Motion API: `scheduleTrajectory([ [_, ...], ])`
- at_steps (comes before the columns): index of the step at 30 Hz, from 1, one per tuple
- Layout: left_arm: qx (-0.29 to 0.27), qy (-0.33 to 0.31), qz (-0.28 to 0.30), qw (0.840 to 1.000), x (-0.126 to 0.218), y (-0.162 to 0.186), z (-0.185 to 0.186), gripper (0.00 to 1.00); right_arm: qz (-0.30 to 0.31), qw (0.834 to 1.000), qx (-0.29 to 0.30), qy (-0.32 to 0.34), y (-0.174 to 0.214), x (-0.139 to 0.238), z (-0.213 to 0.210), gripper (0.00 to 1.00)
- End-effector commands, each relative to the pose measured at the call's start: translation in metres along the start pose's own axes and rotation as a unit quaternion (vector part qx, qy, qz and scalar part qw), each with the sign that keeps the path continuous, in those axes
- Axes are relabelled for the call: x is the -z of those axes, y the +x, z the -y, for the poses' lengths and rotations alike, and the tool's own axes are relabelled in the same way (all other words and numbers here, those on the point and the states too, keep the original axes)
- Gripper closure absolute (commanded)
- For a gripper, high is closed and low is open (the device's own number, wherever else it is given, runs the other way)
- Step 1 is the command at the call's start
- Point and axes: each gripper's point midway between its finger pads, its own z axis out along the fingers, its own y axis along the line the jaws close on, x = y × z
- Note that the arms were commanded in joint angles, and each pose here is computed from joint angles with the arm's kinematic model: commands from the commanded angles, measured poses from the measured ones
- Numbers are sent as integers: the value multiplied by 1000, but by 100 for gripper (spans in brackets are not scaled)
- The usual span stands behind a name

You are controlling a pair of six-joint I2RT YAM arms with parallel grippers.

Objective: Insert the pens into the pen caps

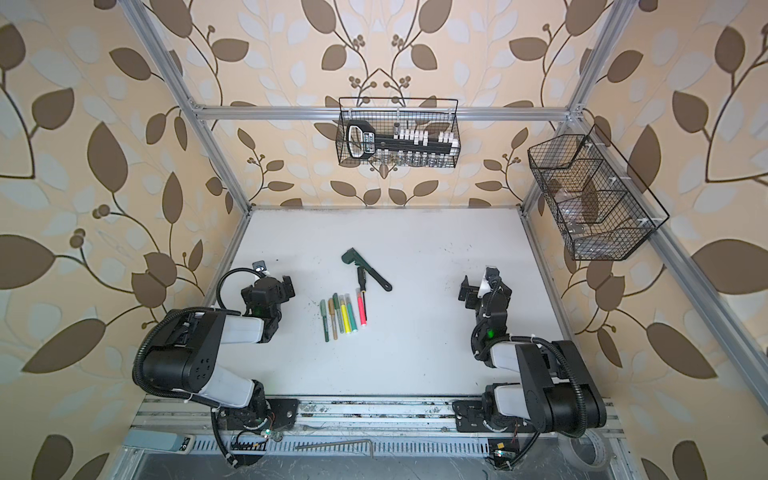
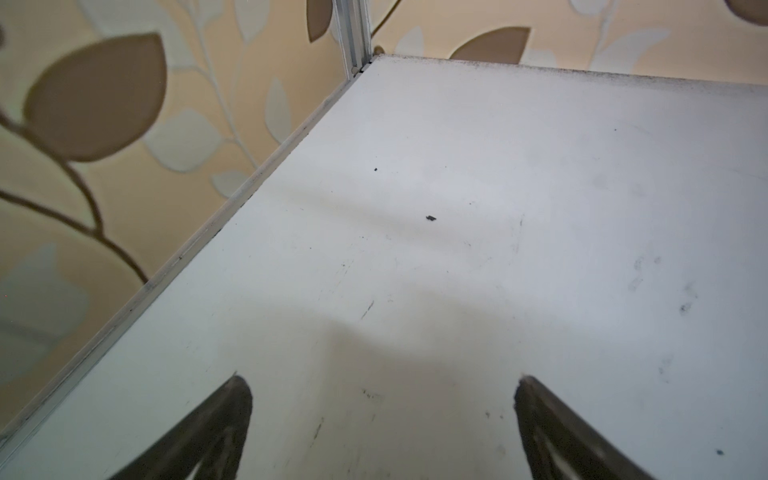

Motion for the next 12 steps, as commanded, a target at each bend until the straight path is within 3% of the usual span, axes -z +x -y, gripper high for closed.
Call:
scheduleTrajectory([
  [1, 19, 13, 20, 1000, 1, -17, 6, 1, 18, 1000, 8, -7, -9, 0, -3, 0],
  [12, 18, 13, 20, 1000, 1, -16, 6, 1, 20, 1000, 12, -5, -10, 1, -4, 0],
])
